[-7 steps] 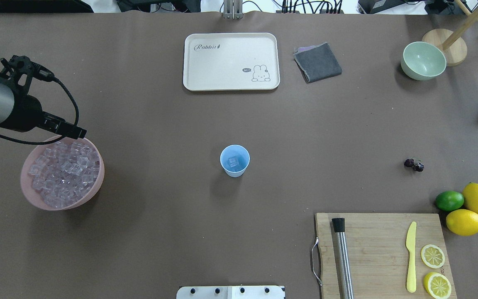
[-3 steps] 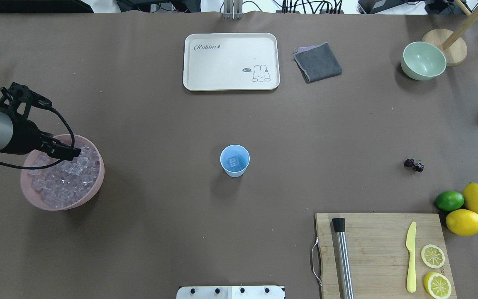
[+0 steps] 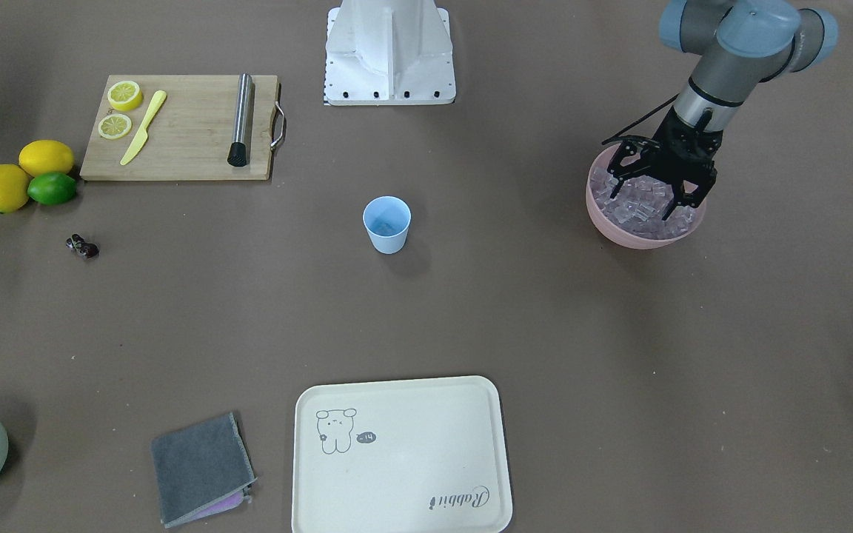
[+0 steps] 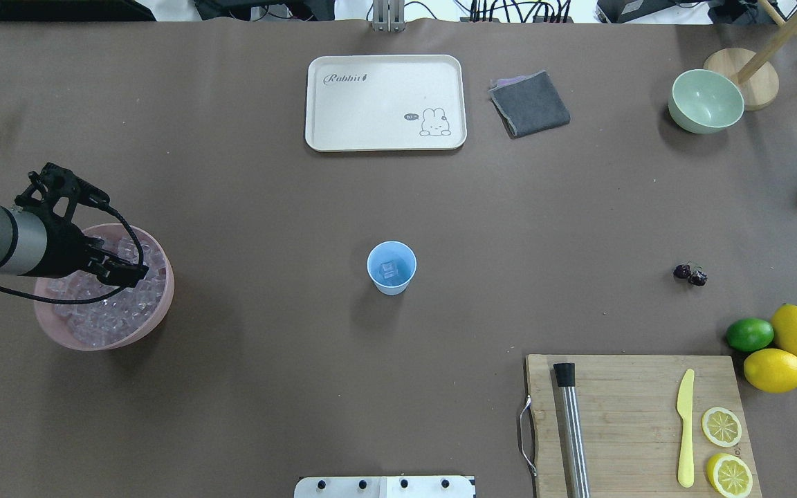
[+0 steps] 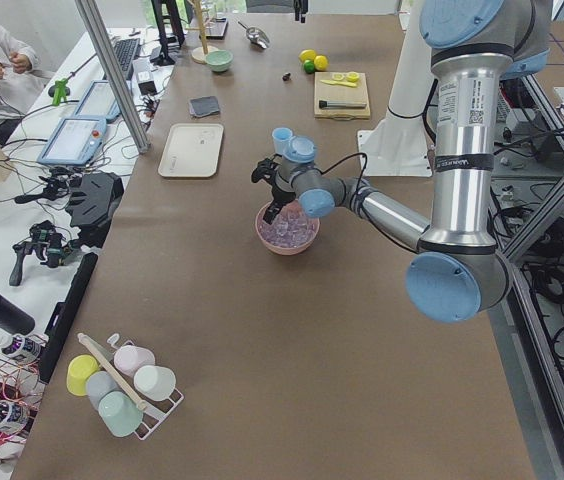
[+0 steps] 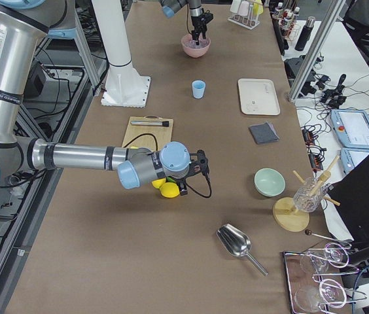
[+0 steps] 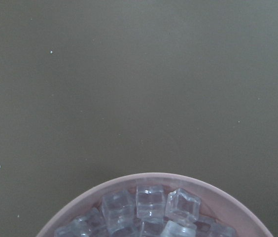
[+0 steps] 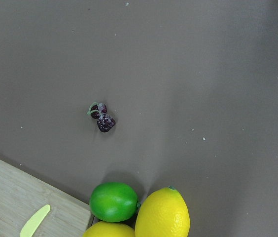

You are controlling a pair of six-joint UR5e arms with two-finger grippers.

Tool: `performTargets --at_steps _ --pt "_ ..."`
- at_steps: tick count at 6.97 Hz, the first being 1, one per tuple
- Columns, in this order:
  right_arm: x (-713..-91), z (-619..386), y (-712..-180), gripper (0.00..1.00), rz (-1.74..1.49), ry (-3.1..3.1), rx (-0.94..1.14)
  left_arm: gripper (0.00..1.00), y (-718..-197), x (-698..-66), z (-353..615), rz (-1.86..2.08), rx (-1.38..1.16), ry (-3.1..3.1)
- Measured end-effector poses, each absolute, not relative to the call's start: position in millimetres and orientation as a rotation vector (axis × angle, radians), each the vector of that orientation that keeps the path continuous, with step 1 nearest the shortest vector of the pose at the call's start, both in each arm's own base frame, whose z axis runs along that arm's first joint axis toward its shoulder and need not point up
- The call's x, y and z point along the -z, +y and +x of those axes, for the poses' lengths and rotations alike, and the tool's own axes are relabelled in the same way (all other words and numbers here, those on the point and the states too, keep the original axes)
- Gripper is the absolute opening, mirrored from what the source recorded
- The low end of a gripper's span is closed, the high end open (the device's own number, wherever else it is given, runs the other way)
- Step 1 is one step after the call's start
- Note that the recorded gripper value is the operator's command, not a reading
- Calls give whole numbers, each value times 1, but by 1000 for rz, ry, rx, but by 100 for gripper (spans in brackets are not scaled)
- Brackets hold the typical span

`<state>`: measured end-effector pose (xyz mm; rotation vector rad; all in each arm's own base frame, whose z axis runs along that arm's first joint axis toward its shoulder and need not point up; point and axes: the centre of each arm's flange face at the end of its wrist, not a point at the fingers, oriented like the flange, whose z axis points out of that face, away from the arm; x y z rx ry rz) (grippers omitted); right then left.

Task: Put ice and cherries in cup
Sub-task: 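Lower the left gripper into the pink bowl and grasp a third ice cube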

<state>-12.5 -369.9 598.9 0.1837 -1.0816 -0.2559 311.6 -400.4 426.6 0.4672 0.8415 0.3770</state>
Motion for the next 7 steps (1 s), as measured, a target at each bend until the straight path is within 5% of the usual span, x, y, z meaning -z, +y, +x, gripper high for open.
performTargets --at_steps 6,7 --pt "-604 -12 -366 100 173 -1080 250 69 -397 -436 332 445 -405 833" --pt "-605 -12 -366 100 172 -1080 250 44 -397 -437 335 443 -408 832"
